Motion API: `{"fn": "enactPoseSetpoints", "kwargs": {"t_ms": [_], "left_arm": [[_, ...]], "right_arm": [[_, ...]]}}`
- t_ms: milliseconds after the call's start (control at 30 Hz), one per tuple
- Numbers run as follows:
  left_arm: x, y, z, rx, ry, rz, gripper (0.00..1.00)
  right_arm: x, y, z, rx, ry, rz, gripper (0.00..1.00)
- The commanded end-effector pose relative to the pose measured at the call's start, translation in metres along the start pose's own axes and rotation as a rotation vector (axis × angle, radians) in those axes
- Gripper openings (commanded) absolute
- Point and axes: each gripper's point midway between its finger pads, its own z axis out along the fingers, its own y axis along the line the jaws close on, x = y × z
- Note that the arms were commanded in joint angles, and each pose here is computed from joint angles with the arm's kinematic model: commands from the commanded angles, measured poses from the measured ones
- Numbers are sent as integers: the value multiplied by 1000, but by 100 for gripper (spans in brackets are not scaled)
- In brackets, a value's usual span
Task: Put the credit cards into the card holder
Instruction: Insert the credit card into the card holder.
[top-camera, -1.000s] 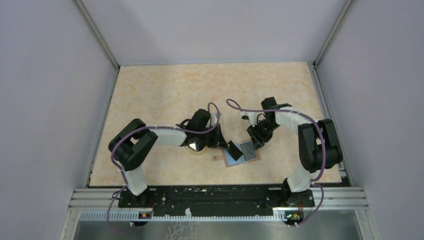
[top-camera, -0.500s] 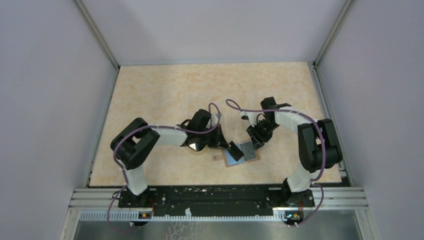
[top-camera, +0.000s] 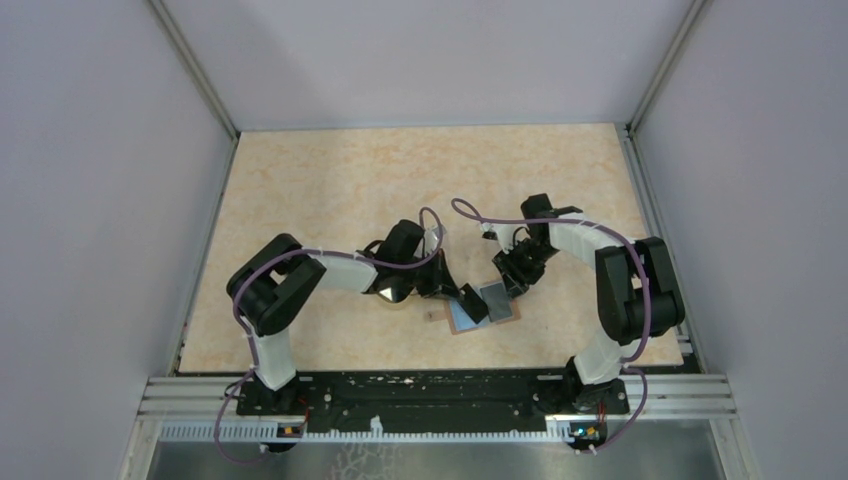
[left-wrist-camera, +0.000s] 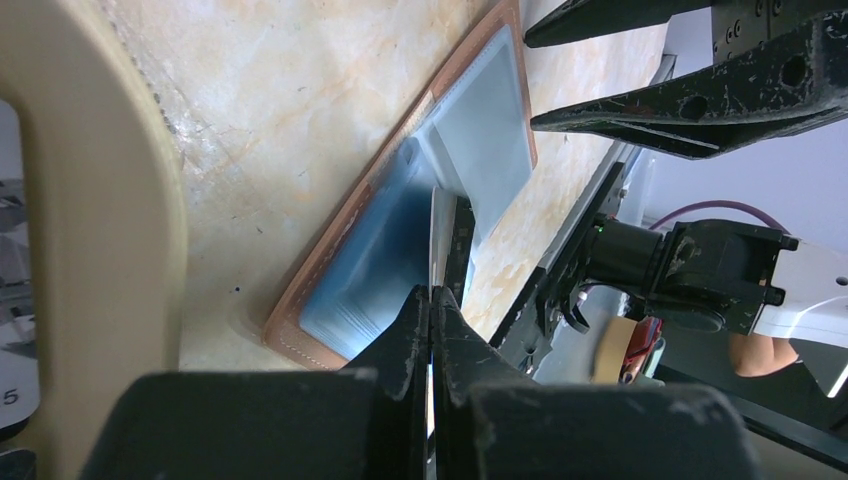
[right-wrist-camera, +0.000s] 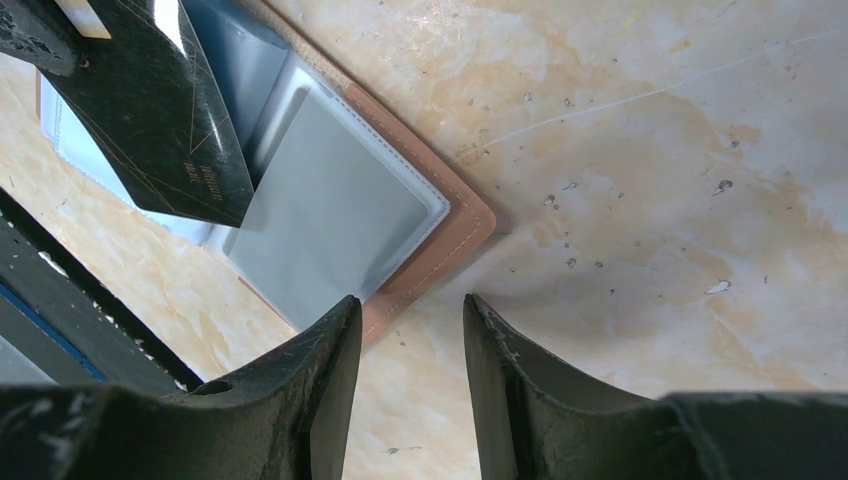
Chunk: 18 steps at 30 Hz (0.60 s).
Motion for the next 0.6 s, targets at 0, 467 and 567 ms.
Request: {"fn": "enactPoseSetpoints", "kwargs": {"t_ms": [0, 467, 567], "left_arm": [[10, 5, 7, 0, 19, -7, 0], [23, 8, 17, -9, 47, -29, 0], [24, 8, 22, -15, 57, -29, 2]], "right_arm": [[2, -1, 9, -2, 28, -16, 43], [1, 0, 9, -6, 25, -20, 43], [0, 0, 8, -5, 21, -21, 43]]}}
